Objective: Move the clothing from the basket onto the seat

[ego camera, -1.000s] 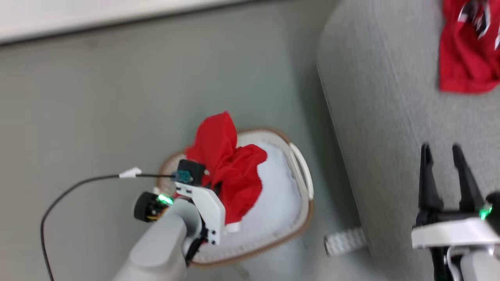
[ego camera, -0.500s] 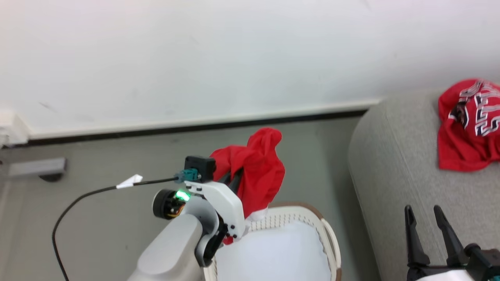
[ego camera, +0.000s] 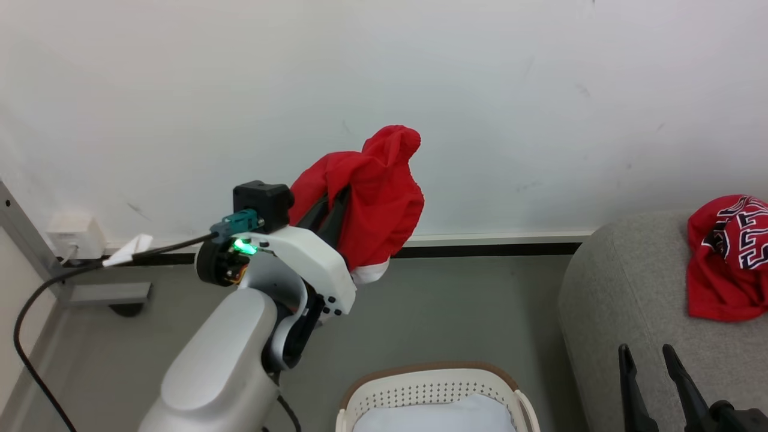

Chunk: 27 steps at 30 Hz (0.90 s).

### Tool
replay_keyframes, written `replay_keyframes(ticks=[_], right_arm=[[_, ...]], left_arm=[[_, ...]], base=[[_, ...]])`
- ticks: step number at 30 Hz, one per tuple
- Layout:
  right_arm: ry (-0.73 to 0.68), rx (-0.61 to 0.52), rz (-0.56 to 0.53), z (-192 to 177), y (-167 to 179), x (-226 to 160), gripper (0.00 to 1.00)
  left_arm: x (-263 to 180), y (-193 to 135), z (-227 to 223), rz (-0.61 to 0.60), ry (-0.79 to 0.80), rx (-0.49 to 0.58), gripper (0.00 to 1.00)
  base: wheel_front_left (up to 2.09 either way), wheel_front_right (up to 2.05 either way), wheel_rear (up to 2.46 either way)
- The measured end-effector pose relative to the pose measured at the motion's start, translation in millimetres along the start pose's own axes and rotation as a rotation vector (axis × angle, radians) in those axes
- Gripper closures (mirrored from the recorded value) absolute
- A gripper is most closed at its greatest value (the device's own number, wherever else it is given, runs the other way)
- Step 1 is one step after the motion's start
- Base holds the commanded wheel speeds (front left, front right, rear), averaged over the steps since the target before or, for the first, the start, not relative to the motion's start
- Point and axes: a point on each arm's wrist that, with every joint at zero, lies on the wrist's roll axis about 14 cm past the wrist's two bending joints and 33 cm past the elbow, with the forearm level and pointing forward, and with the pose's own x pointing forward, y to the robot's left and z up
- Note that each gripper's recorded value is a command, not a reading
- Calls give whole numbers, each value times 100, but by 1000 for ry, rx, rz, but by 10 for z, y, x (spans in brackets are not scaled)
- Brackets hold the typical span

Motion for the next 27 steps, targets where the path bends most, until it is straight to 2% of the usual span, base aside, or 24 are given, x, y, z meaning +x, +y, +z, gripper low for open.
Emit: replay_keyframes(ticks=[17, 21, 27], right_arm=[[15, 1, 65, -54, 214, -18, 0], [10, 10, 150, -43, 499, 4, 0], [7, 5, 359, 3, 1059, 3, 0]], left_arm=[[-172, -26, 179, 11, -38, -4, 100], [-166, -48, 178, 6, -39, -5, 100], [-159, -101, 173, -10, -39, -4, 100]], base=[[0, 0, 0], [0, 0, 0], [0, 0, 0]])
